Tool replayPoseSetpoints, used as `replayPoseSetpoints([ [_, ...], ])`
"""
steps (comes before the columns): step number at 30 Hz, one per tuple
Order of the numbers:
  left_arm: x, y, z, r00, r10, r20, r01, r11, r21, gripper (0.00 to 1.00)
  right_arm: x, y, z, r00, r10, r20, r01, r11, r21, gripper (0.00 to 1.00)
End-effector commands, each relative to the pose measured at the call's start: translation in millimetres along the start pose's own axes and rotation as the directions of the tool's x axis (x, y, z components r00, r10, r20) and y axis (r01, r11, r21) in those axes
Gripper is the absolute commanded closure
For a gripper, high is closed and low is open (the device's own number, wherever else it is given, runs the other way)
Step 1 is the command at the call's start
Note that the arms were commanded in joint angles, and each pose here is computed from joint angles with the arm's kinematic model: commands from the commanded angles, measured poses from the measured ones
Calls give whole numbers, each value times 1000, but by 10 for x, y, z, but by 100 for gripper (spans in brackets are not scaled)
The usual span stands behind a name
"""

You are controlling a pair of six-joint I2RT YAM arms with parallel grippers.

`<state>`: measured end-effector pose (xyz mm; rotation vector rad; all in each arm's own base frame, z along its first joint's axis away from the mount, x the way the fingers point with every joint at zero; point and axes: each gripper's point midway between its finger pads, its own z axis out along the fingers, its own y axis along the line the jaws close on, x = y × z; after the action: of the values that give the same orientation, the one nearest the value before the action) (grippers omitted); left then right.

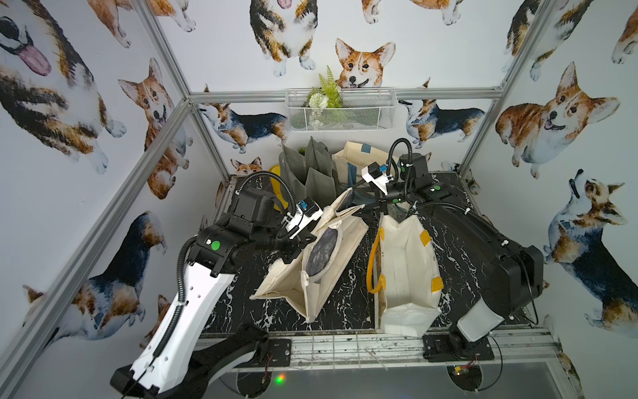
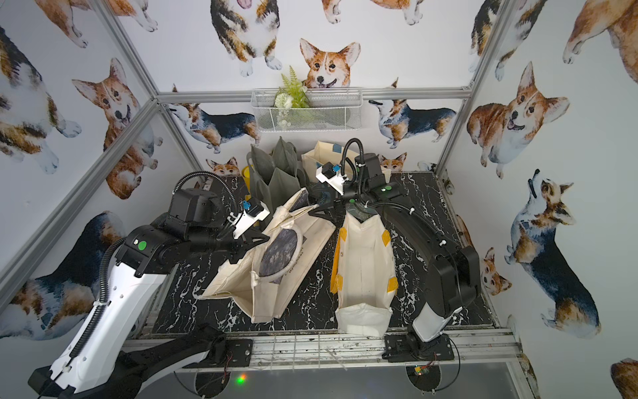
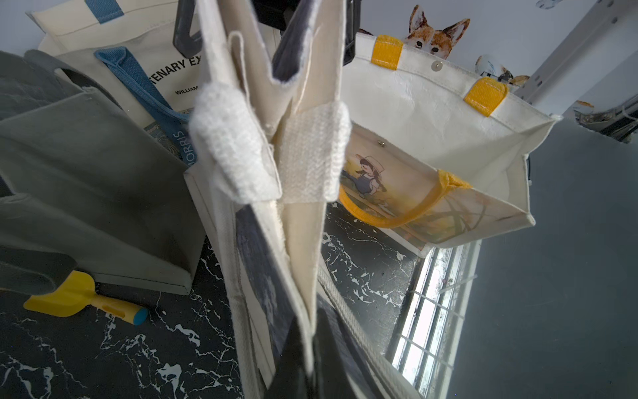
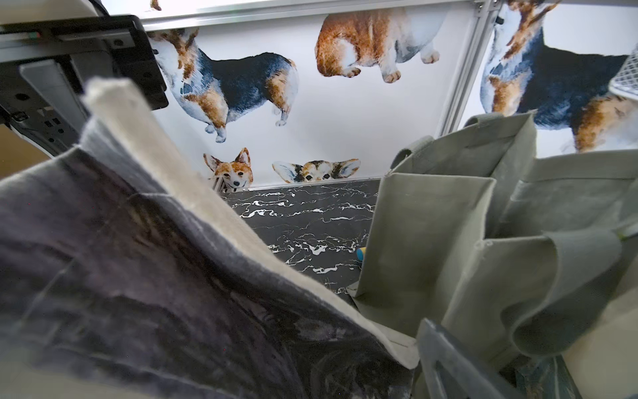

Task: Put away the canvas bag
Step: Press the canvas bag at the center of the board.

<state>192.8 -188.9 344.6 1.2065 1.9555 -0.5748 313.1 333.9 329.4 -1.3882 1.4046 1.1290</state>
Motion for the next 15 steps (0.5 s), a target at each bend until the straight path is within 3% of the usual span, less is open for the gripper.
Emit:
replayPoseSetpoints([
  [1, -46, -46, -72, 991, 130, 35, -130, 991, -5, 100, -185, 20, 62, 996, -65, 68, 69, 996, -48, 0],
  [8, -65, -91, -132, 973, 214, 83, -213, 977, -29, 100, -265, 173, 140, 994, -24, 111, 41, 987, -153, 6],
  [15, -70, -163, -142, 964, 240, 117, -241, 971, -9, 100, -227, 260, 103, 994, -27, 108, 44, 986, -159, 36],
])
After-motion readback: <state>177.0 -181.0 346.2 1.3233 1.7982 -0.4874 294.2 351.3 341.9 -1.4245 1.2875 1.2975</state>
